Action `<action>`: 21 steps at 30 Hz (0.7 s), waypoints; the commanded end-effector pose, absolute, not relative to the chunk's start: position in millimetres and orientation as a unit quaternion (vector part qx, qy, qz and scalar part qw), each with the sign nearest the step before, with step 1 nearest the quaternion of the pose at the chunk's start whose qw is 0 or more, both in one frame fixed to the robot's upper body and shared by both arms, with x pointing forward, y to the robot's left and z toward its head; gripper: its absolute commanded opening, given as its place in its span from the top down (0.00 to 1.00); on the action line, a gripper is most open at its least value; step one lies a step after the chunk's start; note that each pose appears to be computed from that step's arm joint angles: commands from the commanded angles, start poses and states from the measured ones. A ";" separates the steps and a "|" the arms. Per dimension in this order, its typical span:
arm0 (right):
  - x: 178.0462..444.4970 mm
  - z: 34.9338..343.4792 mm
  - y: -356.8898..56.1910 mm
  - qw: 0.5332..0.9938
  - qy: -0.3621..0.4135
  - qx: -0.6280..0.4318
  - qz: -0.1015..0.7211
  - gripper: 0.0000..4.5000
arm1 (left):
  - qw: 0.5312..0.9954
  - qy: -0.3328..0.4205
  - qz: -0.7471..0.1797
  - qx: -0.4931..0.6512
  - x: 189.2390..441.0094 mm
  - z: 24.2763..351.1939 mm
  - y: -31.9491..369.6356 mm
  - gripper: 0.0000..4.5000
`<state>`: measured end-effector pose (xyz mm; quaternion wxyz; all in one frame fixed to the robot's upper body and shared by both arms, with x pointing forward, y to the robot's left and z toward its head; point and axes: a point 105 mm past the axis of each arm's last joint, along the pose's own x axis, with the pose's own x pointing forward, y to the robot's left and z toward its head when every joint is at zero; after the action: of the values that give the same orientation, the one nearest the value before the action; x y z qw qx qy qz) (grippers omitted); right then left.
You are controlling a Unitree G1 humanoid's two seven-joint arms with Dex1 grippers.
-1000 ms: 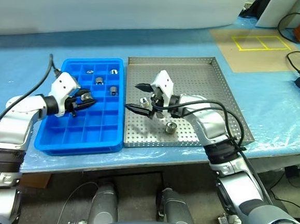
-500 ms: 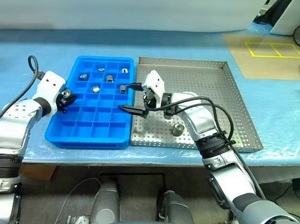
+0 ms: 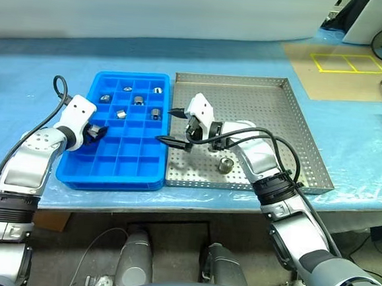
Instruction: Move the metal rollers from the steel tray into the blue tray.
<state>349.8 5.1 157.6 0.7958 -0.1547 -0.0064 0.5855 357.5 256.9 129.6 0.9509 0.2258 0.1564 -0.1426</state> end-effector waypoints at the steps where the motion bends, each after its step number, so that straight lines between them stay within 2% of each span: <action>1: 349.3 169.2 -2.4 0.802 -0.030 -0.164 0.573 0.00 | 0.950 0.120 -0.162 0.237 362.5 151.2 245.3 0.24; 3: 352.0 167.7 -10.2 0.811 -0.026 -0.167 0.561 0.00 | 0.949 0.116 -0.185 0.229 363.9 157.5 236.6 0.24; 8: 354.7 169.3 -30.1 0.828 -0.022 -0.168 0.534 0.00 | 0.934 0.039 -0.288 0.209 366.1 195.0 188.7 0.24; 10: 357.9 171.6 -40.4 0.841 -0.022 -0.168 0.515 0.00 | 0.930 0.032 -0.303 0.205 378.7 198.4 174.8 0.24; 14: 359.5 172.6 -61.9 0.860 -0.018 -0.175 0.479 0.00 | 0.905 0.035 -0.363 0.218 405.5 184.4 132.2 0.24; 18: 359.0 176.0 -73.4 0.872 -0.019 -0.177 0.456 0.00 | 0.884 0.033 -0.412 0.218 416.1 176.5 101.4 0.24; 21: 356.4 176.6 -85.7 0.885 -0.017 -0.178 0.430 0.00 | 0.846 0.067 -0.457 0.264 420.2 149.5 74.1 0.24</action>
<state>360.5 -82.3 158.0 0.8795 -0.1763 0.0163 0.4418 419.1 83.3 149.9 0.8669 0.2294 0.0733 -0.4364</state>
